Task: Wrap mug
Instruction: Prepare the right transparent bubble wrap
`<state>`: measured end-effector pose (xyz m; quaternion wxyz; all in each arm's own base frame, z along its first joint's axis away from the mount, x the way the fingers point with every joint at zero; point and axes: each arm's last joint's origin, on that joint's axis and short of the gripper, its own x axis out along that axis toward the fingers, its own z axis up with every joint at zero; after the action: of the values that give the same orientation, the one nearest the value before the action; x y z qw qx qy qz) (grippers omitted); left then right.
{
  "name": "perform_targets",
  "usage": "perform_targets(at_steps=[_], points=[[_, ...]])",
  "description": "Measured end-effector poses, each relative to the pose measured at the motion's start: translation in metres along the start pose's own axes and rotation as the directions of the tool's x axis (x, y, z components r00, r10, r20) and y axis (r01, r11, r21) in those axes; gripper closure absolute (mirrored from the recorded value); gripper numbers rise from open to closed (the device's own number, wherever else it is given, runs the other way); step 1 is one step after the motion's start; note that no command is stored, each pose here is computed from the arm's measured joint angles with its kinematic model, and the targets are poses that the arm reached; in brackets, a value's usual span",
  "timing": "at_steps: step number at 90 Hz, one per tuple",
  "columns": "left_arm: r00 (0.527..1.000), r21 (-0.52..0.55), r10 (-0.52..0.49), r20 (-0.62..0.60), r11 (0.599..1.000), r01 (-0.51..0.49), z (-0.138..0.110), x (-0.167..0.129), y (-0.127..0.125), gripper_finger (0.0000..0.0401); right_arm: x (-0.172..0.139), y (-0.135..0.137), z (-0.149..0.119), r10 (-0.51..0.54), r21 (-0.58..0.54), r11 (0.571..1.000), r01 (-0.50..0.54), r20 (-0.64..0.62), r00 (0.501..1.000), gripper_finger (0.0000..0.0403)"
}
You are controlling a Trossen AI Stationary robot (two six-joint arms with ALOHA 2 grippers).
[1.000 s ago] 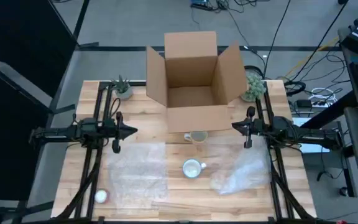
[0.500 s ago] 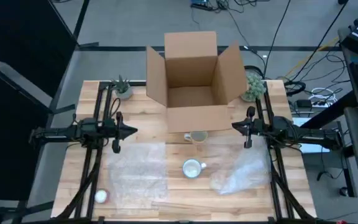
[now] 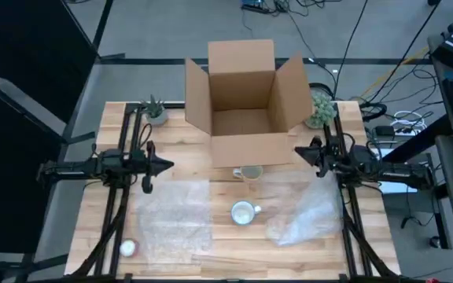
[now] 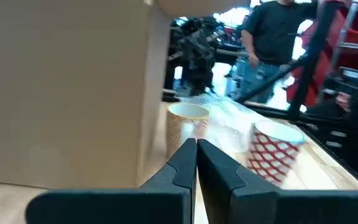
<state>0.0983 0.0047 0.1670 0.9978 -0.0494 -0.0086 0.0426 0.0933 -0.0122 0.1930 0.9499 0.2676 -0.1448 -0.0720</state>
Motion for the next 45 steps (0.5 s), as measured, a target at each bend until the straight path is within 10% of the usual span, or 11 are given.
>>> perform_targets(at_steps=[20,45], points=[[1.0,-0.054,0.009,0.011,0.998,-0.008,0.001,0.0,0.0,0.0401,0.005,0.028,0.036,-0.106,-0.157,0.986,0.063,-0.279,0.954,0.0402],[1.0,-0.079,0.009,0.011,0.997,-0.008,0.001,0.0,0.0,0.0401,0.035,0.039,0.038,-0.326,-0.235,0.945,0.226,-0.715,0.618,0.0403]])
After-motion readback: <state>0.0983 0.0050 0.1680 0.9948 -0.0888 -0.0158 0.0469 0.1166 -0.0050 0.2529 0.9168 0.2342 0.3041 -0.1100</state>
